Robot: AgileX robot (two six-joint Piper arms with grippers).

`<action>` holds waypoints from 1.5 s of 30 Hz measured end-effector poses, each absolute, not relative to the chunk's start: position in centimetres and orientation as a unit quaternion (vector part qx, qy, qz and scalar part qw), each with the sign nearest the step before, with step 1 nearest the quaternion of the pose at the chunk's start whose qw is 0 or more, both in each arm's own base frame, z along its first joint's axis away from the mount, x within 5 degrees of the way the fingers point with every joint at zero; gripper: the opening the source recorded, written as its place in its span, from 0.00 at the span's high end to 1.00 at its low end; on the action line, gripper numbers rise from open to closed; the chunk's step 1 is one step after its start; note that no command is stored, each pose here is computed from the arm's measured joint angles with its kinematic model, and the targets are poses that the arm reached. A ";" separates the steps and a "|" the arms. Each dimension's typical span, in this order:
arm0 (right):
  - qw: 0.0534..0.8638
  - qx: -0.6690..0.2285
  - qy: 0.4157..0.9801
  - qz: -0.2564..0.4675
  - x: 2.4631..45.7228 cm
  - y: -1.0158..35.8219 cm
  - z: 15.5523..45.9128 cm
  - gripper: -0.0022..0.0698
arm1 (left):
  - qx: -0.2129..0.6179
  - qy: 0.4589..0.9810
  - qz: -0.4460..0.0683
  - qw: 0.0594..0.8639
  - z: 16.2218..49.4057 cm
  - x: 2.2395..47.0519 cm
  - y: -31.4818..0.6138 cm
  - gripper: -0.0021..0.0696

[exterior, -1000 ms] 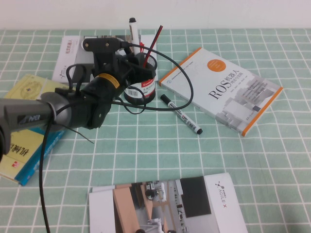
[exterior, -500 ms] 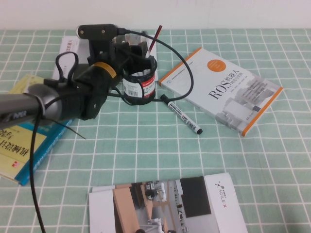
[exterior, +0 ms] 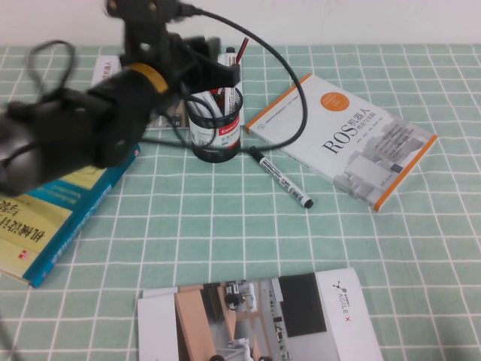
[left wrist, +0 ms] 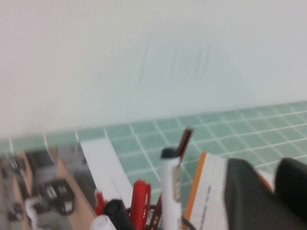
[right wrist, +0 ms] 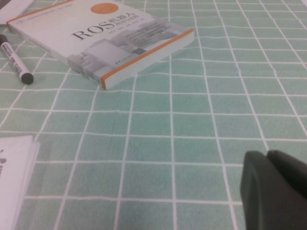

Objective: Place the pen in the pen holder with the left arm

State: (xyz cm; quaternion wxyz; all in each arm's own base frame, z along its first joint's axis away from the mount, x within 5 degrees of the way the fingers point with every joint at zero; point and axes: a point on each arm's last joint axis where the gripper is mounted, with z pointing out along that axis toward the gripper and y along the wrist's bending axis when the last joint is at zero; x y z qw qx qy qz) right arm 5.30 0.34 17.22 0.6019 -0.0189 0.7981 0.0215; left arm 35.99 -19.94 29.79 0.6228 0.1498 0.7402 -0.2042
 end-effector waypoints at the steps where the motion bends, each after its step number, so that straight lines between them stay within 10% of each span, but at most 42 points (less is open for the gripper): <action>1: 0.602 -0.019 0.798 0.022 5.3 0.3 17.2 1.00 | 0.155 0.735 -0.201 0.628 30.6 35.0 -19.5 0.86; 13: 0.602 -0.019 0.798 0.022 5.3 0.3 17.2 1.00 | 0.159 0.696 -0.203 0.671 35.2 20.5 -11.6 0.97; 21: 0.602 -0.019 0.798 0.022 5.3 0.3 17.2 1.00 | 0.168 0.704 -0.190 0.663 32.5 13.8 -7.8 0.97; 32: 0.602 -0.019 0.798 0.022 5.3 0.3 17.2 1.00 | 0.169 0.765 -0.178 0.595 27.8 12.2 -6.8 0.97; 45: 0.602 -0.019 0.798 0.022 5.3 0.3 17.2 1.00 | 0.130 0.723 -0.193 0.650 23.8 11.2 -5.6 0.97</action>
